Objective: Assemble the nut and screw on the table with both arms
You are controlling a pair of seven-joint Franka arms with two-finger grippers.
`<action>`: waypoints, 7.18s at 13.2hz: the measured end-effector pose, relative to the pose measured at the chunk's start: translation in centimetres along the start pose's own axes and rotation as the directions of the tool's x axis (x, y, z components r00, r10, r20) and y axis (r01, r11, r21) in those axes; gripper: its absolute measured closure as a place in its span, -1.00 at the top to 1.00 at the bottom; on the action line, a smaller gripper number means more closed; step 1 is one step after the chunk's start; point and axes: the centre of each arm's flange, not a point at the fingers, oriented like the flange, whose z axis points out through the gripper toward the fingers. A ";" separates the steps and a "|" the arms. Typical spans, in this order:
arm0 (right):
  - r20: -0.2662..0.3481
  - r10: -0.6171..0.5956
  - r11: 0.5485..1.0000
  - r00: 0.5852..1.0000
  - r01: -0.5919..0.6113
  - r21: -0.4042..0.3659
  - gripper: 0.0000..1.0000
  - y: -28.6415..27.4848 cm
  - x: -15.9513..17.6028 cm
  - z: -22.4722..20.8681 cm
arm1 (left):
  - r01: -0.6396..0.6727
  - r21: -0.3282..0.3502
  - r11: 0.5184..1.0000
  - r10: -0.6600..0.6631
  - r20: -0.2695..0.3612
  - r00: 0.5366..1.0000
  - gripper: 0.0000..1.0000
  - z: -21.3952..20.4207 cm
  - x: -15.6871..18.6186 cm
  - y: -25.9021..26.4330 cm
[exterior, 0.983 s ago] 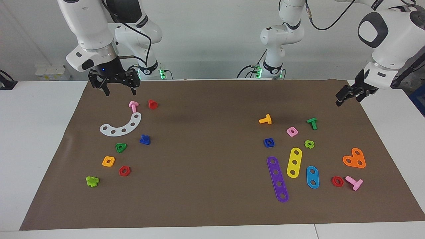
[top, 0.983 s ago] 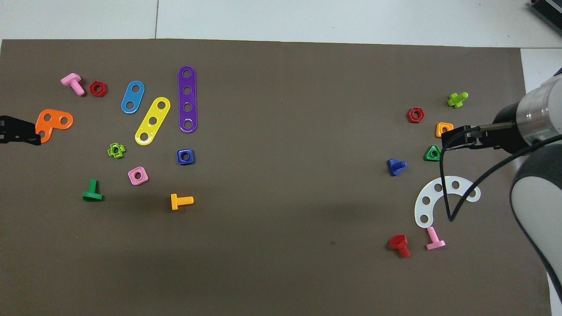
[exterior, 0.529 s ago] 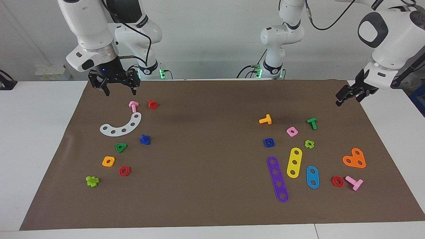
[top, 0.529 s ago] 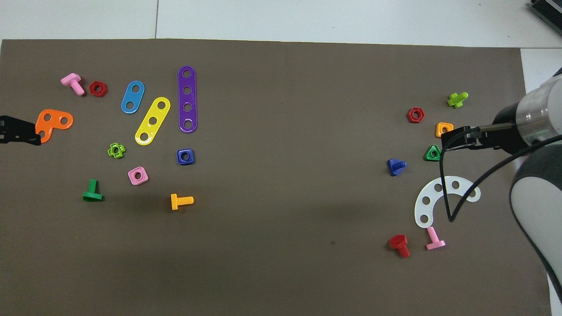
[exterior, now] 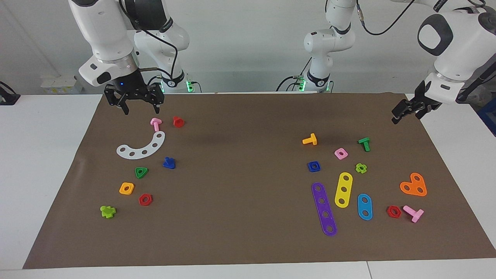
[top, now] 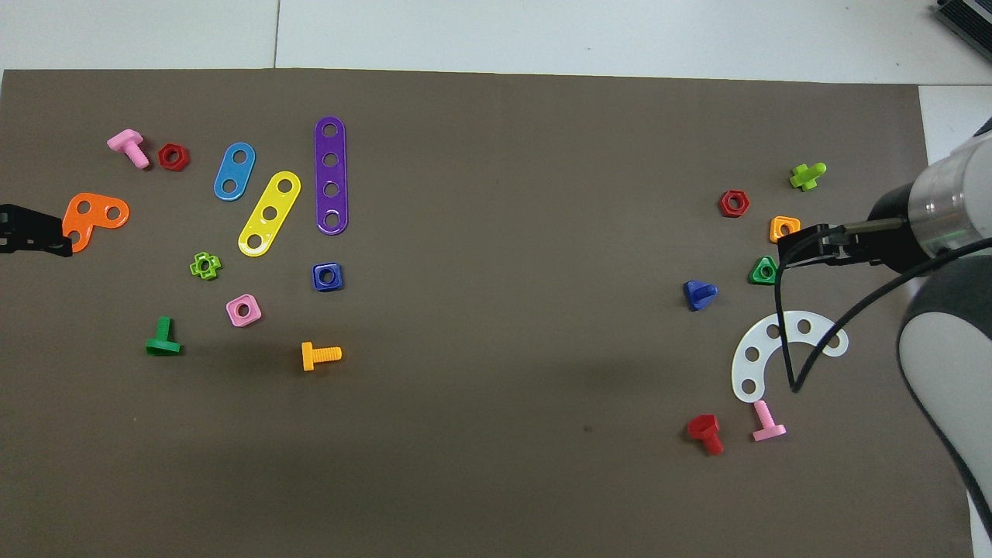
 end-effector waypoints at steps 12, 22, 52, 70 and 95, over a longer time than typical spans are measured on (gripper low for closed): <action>0.006 0.016 1.000 1.000 -0.016 0.004 0.94 0.9 1.1 14.0 | 0.000 0.000 1.000 0.000 0.000 1.000 1.00 0.0 0.0 0.0; -0.012 0.010 1.000 1.000 -0.009 0.019 0.62 0.0 2.3 26.2 | 0.000 0.000 1.000 0.000 0.000 1.000 1.00 0.0 0.0 0.0; -0.005 -0.082 0.997 0.997 0.082 0.017 -0.62 -1.3 0.0 27.3 | 0.000 0.000 1.000 0.000 0.000 1.000 1.00 0.0 0.0 0.0; -0.098 0.062 0.996 0.993 -0.055 0.069 -0.62 -32.6 -1.2 21.6 | -0.022 0.000 1.000 0.022 -0.007 1.000 1.00 -0.7 -0.4 1.2; -0.088 0.222 0.974 0.971 -0.226 -0.028 0.97 -13.7 3.7 12.2 | -0.138 -0.053 0.989 0.129 -0.149 0.980 0.85 24.3 -1.8 23.9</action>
